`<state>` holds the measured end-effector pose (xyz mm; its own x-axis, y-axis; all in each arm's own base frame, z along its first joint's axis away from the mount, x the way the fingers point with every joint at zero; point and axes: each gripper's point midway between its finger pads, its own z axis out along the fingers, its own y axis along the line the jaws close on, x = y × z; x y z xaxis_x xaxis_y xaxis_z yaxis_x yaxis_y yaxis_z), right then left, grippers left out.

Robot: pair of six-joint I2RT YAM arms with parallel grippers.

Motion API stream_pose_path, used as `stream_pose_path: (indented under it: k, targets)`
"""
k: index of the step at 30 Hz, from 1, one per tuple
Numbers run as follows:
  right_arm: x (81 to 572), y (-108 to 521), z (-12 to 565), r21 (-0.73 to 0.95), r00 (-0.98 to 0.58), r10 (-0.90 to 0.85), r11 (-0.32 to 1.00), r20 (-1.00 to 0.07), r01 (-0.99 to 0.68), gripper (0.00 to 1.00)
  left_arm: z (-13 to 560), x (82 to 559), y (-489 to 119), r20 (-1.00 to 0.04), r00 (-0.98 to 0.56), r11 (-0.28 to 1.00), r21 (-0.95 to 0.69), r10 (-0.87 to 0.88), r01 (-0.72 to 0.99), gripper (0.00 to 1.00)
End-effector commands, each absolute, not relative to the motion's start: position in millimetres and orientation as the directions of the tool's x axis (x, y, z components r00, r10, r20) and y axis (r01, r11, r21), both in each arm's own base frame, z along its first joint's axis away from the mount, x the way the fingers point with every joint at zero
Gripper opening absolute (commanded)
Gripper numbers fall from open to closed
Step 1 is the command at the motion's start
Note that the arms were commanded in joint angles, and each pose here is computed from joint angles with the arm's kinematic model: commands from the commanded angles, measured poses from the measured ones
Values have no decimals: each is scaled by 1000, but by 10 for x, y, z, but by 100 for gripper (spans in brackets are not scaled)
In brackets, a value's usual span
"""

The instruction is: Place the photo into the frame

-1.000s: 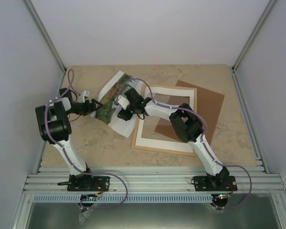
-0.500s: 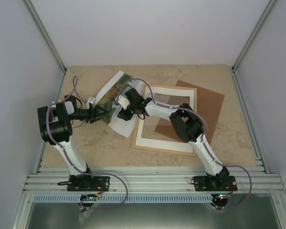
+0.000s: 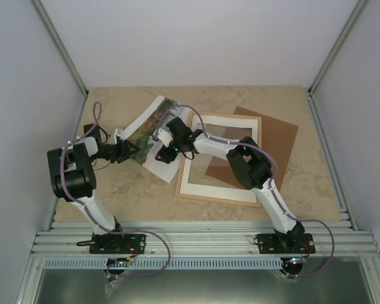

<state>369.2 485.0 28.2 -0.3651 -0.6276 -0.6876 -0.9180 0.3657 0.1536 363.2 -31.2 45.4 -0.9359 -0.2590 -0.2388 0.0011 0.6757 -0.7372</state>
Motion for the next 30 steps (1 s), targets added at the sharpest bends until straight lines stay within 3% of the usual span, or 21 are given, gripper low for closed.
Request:
stream_pose_path:
  k: [1,6,10,16,20,30]
  targets:
    - [3554,4788,342,209,-404,-639,361,-654,-909,68,713,3856,-256,-337,-890,686,-726,-309,37,56]
    - [3530,4756,343,213,-408,-640,363,-651,-907,68,806,3927,-272,-350,-876,660,-750,-332,49,57]
    - [3546,4750,389,216,-411,-633,365,-656,-906,70,818,3978,-235,-361,-867,669,-742,-344,43,48]
    - [3598,4753,626,240,-419,-592,360,-688,-902,78,867,4048,-50,-384,-842,716,-698,-380,-5,24]
    - [3680,4733,856,247,-415,-552,354,-724,-902,86,899,4037,83,-403,-833,763,-645,-378,-34,1]
    - [3913,4522,1315,221,-379,-494,349,-782,-911,95,1140,3981,218,-488,-830,846,-532,-270,38,0]
